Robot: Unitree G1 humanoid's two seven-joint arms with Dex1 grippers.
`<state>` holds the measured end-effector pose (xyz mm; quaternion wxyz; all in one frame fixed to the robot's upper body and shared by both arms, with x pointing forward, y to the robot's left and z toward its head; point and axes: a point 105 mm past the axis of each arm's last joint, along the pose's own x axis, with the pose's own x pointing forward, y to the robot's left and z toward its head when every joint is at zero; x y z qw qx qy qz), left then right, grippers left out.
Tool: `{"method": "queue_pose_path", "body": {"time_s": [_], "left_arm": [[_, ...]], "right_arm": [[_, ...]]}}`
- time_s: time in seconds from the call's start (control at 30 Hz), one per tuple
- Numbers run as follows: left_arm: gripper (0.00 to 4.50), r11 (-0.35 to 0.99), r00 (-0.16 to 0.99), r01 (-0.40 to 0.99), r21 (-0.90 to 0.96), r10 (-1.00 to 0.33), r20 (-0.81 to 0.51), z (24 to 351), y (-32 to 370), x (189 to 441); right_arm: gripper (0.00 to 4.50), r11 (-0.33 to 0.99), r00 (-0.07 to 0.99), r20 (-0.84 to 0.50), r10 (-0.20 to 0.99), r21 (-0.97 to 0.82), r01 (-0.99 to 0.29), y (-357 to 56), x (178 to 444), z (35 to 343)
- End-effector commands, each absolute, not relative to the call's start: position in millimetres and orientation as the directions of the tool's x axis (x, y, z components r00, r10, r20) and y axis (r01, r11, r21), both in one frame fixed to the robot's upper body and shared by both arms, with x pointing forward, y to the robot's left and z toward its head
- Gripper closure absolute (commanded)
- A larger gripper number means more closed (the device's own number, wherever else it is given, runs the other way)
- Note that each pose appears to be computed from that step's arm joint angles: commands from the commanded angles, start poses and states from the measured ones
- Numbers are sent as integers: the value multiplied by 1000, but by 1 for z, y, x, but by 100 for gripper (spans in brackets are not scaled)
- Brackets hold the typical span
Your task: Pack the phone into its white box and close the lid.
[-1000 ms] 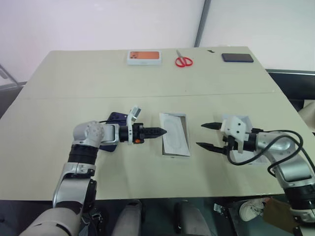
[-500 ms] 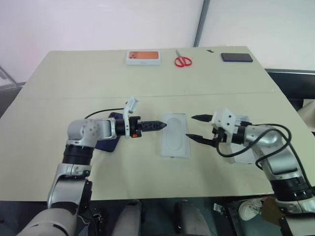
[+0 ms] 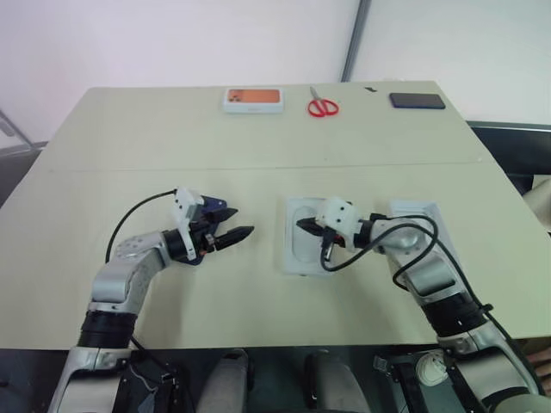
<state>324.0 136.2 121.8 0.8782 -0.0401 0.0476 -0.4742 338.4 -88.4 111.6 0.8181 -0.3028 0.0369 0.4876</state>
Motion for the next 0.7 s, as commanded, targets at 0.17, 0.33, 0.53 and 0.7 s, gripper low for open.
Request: {"method": "queue_pose_path", "body": {"time_s": [0.17, 0.33, 0.53, 0.7], "left_arm": [[63, 553, 553, 833, 12, -833, -12, 132, 137, 319], [63, 554, 554, 832, 14, -832, -13, 128, 135, 319], [63, 528, 527, 849, -10, -848, -65, 121, 124, 321], [63, 548, 547, 836, 4, -835, -55, 125, 125, 330]], "right_arm": [[444, 167, 396, -474, 787, -453, -876, -84, 318, 95], [444, 186, 391, -446, 805, -436, -880, -82, 317, 102], [444, 298, 498, -350, 794, -490, -819, -87, 339, 124], [444, 368, 549, -287, 785, -498, -785, -103, 346, 139]]}}
